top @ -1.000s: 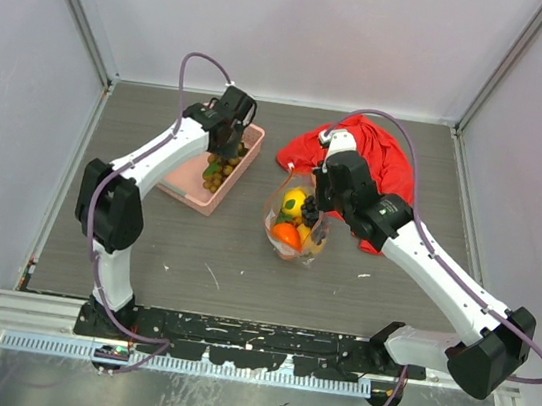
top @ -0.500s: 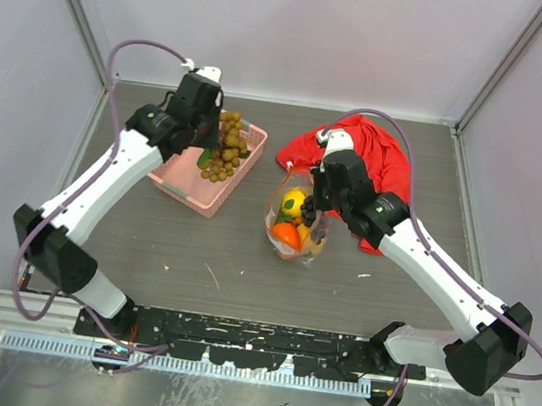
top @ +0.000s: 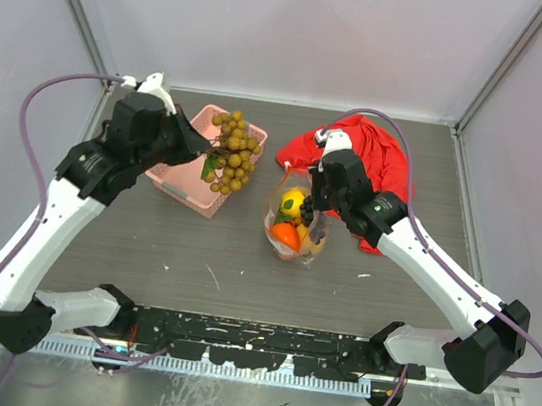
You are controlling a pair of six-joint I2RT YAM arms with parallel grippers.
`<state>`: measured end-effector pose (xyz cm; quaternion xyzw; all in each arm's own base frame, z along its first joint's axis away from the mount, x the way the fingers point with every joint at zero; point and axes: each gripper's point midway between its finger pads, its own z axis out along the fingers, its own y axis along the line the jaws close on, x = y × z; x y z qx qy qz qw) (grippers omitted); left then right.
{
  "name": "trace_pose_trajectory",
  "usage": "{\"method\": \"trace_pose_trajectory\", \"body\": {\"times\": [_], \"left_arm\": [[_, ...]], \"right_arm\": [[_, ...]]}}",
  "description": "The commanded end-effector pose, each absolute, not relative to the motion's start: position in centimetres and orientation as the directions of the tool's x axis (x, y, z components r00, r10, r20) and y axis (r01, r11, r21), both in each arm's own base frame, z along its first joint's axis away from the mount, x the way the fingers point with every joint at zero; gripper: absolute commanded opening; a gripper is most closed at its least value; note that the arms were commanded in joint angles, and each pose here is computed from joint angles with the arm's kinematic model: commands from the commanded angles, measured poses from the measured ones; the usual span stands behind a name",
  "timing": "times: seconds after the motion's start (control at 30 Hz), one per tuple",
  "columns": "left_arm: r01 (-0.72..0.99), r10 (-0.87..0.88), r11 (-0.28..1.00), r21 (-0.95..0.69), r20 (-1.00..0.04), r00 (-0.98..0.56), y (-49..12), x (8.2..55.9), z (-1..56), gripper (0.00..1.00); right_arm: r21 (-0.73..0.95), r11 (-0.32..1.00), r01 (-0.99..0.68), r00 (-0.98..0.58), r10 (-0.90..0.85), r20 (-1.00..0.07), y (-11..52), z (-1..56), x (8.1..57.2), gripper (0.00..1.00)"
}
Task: Place the food in the zip-top bag and seal the zipper
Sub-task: Pick up the fake fruit from the bin.
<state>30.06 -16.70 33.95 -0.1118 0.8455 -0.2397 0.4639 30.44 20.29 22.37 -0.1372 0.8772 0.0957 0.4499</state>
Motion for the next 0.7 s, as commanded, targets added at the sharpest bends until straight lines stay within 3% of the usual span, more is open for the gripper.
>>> {"method": "trace_pose_trajectory", "body": {"times": [0.0, 0.17, 0.67], "left_arm": [[0.163, -0.538, 0.712, -0.684, -0.679, -0.500, -18.7, 27.8, 39.3, 0.00], [0.224, -0.567, 0.641, -0.734, -0.650, -0.506, -20.4, 25.6, 40.5, 0.00], [0.278, -0.497, 0.595, -0.754, -0.617, -0.610, -25.7, 22.2, 39.0, 0.00]], "right_arm": [[0.087, 0.941, -0.327, -0.515, -0.100, -0.852, 21.1, 24.4, 31.2, 0.01], [0.093, 0.940, -0.329, -0.512, -0.095, -0.854, 21.2, 24.6, 31.2, 0.01], [0.098, 0.941, -0.324, -0.507, -0.085, -0.858, 21.1, 24.9, 31.2, 0.01]]}}
